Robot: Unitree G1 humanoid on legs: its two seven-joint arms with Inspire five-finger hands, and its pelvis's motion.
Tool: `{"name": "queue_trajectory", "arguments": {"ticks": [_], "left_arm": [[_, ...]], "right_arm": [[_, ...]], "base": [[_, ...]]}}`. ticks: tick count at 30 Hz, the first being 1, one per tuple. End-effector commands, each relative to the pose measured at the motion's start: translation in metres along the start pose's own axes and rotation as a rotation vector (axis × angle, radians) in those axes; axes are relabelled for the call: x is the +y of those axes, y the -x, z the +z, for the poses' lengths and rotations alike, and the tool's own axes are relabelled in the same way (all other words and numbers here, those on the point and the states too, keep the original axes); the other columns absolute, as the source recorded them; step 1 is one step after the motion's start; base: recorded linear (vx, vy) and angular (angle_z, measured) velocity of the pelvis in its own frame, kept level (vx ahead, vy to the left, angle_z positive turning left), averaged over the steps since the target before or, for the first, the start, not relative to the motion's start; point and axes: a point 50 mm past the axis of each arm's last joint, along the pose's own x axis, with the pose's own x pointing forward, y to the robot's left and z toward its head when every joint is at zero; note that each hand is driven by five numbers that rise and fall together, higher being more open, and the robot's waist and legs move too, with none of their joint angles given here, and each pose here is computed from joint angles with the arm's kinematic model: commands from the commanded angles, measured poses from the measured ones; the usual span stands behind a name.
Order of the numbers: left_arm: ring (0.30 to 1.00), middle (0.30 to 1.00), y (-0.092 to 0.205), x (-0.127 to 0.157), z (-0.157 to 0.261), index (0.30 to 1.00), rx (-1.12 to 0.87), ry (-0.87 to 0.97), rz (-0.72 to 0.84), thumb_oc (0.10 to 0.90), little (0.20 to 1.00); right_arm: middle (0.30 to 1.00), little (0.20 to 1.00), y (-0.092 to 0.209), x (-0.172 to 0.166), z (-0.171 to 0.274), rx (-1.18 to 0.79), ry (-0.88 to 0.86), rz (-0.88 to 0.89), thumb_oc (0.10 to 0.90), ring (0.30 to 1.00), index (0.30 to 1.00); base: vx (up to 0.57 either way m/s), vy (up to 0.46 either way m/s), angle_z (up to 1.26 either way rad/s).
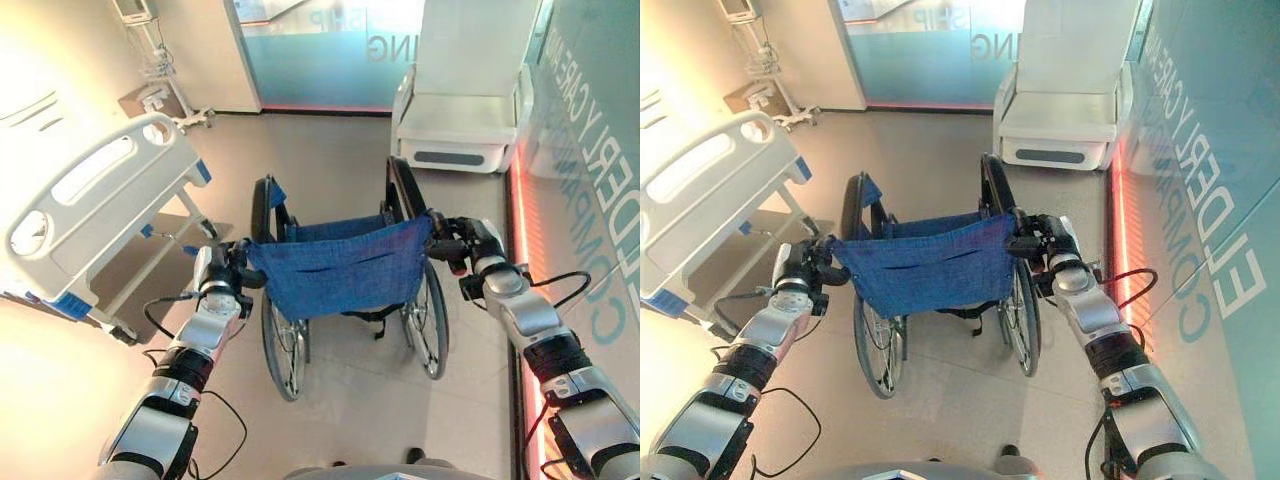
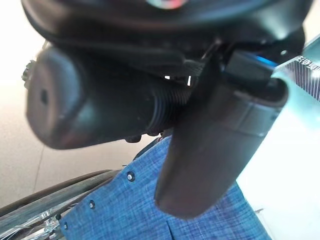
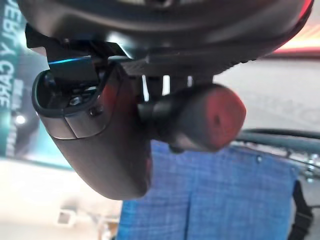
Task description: Push the wheelchair next to the bed
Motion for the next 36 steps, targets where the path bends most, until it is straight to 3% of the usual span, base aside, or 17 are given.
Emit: {"name": "queue_trajectory", "arguments": {"ticks": [1, 8, 15, 21, 36], "left_arm": [[0.300, 0.300, 0.017, -0.014, -0.050, 0.300, 0.035, 0.080, -0.009, 0.400, 0.300], [0.300, 0.300, 0.015, -0.012, -0.038, 0.300, -0.021, 0.047, -0.018, 0.400, 0.300], [0.300, 0.300, 0.011, -0.001, -0.027, 0.300, -0.073, 0.018, -0.022, 0.400, 0.300], [0.300, 0.300, 0.008, 0.006, -0.016, 0.300, -0.132, 0.098, -0.041, 0.400, 0.300], [0.300, 0.300, 0.016, -0.023, 0.017, 0.300, -0.276, 0.221, -0.142, 0.400, 0.300]], "right_arm": [[0.300, 0.300, 0.007, 0.012, -0.045, 0.116, 0.203, 0.008, 0.400, 0.300, 0.300], [0.300, 0.300, 0.005, 0.009, -0.036, 0.089, 0.280, 0.000, 0.400, 0.300, 0.300], [0.300, 0.300, 0.010, 0.009, -0.030, 0.044, 0.248, -0.007, 0.400, 0.300, 0.300], [0.300, 0.300, 0.014, 0.013, -0.034, 0.023, 0.226, 0.004, 0.400, 0.300, 0.300], [0.300, 0.300, 0.009, 0.003, -0.031, -0.042, 0.198, -0.064, 0.400, 0.300, 0.300]], "base": [[0.00, 0.000, 0.00], [0.01, 0.004, 0.00], [0.06, 0.039, 0.01], [0.07, 0.119, -0.02], [0.17, 0.029, -0.04]]}}
